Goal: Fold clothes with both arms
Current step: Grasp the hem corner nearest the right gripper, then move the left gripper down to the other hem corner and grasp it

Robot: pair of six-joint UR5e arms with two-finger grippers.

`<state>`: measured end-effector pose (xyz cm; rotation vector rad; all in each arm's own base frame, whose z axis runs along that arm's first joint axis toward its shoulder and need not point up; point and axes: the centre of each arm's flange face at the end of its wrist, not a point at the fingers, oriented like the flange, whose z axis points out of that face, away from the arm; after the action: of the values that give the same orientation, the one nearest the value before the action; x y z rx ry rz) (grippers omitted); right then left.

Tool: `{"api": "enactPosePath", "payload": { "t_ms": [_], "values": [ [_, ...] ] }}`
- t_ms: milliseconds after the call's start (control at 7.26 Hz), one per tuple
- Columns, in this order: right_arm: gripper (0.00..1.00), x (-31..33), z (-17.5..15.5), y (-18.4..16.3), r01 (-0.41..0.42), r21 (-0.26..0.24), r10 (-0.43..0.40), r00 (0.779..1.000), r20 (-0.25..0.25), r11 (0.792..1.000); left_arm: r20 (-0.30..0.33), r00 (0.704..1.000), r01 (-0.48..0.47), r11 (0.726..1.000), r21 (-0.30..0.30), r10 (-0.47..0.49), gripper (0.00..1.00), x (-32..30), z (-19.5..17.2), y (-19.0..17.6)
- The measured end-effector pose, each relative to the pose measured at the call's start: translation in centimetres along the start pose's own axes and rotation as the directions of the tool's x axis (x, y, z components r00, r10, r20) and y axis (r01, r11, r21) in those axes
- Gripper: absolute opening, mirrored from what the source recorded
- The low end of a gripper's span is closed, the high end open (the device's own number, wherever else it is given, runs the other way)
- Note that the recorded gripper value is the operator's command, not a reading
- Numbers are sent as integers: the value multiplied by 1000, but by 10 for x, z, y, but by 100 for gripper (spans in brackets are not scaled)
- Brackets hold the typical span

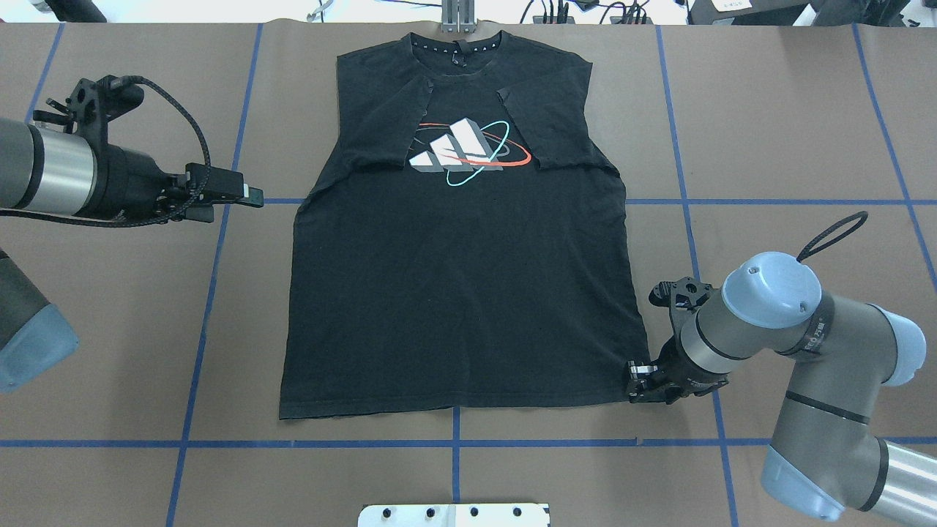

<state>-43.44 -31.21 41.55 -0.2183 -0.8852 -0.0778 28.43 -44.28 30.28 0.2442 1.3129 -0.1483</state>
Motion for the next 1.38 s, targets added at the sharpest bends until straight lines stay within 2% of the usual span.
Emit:
{"api": "enactPosePath", "payload": {
  "t_ms": [276,964,1378],
  "values": [
    [1,-3,-2,1,7,2,-7,1000,6,1000,-1,1000,-1,1000,0,1,98,0,0,0],
    [0,-10,-11,5,13,-2,-13,1000,27,1000,3,1000,6,1000,-3,-6,99,-2,0,3],
    [0,-19,-25,10,27,12,-28,998,54,1000,21,997,74,996,-49,-73,99,-4,20,42]
  ]
}}
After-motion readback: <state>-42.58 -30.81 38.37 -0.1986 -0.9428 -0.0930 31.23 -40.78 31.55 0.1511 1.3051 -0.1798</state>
